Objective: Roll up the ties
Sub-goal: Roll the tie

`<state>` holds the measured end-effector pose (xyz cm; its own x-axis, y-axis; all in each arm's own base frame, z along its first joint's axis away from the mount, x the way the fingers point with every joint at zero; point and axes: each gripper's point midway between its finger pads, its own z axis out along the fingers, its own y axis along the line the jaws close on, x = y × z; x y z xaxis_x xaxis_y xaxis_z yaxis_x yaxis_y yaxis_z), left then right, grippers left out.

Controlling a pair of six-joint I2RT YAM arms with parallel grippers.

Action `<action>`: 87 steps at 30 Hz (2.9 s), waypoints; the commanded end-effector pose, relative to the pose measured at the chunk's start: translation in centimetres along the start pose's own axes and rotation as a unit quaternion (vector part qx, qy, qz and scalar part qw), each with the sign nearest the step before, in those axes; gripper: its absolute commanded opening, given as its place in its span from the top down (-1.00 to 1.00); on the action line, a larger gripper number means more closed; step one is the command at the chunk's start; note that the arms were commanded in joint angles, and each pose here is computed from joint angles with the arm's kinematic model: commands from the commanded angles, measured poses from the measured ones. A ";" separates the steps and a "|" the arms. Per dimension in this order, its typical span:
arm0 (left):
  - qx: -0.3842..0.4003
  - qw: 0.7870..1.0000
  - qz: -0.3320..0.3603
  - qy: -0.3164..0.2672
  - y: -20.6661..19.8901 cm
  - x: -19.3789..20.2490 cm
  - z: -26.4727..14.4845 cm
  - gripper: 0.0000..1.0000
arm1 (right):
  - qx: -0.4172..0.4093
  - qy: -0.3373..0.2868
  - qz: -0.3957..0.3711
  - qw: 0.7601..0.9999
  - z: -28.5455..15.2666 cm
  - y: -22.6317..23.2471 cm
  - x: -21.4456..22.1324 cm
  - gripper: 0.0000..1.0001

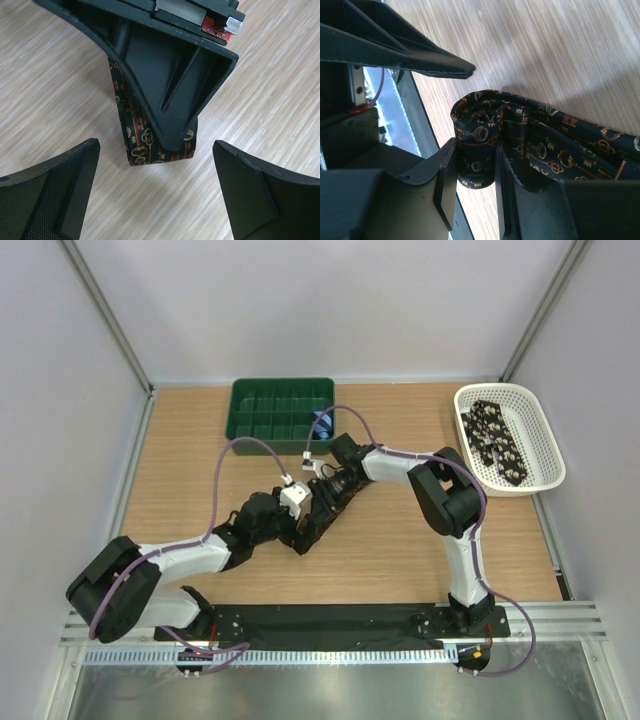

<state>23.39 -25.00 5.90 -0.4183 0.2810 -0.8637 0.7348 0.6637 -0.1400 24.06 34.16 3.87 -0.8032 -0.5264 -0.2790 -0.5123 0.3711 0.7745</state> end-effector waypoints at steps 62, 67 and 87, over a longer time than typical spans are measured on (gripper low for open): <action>0.090 0.981 0.109 0.134 -1.1 1.4 7.3 0.56 | -0.021 -0.049 0.018 0.998 -4.0 -2.2 -2.5 0.21; 0.094 0.980 0.105 0.138 -1.3 1.9 7.2 0.57 | -0.031 -0.058 0.022 0.998 -4.5 -2.3 -2.5 0.06; 0.099 0.978 0.100 0.156 -1.3 2.6 7.5 0.67 | -0.045 -0.113 0.022 0.992 -7.6 -0.6 -3.9 0.03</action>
<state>27.12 -30.97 2.24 -0.3389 0.5521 -0.7618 0.8845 0.4630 -0.0579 28.97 29.91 5.32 -0.9001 -0.3526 -0.2558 -0.3835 0.3630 0.8492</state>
